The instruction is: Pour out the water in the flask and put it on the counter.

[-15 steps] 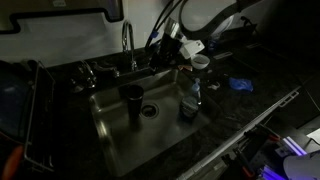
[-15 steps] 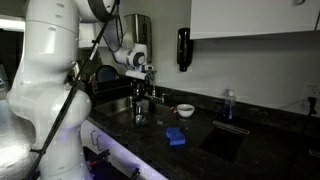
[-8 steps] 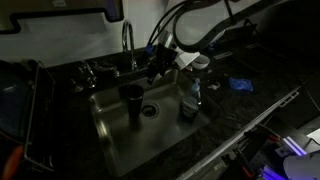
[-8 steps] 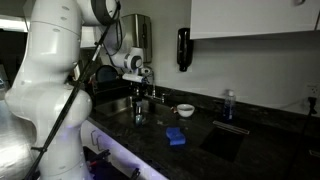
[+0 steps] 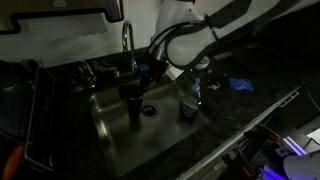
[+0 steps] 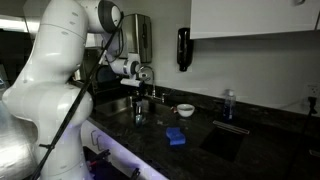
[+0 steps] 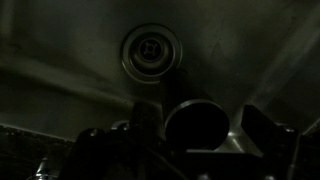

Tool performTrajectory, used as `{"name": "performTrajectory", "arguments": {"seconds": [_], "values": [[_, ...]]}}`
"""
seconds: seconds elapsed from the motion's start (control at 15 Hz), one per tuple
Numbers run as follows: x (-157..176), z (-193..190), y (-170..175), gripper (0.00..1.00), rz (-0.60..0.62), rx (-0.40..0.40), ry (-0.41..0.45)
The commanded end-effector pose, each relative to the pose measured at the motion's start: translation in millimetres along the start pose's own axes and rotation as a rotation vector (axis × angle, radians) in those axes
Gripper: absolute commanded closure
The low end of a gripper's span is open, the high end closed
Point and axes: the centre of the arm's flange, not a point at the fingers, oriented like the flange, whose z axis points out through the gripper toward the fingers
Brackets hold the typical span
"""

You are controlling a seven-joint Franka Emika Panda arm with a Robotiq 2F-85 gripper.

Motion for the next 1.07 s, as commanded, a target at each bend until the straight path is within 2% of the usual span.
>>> {"name": "performTrajectory", "arguments": {"seconds": [0.0, 0.53, 1.0], "values": [[18, 20, -6, 0.00, 0.043, -0.028, 0.041], [38, 48, -8, 0.00, 0.063, -0.105, 0.063], [50, 66, -10, 0.00, 0.087, -0.125, 0.056]]}}
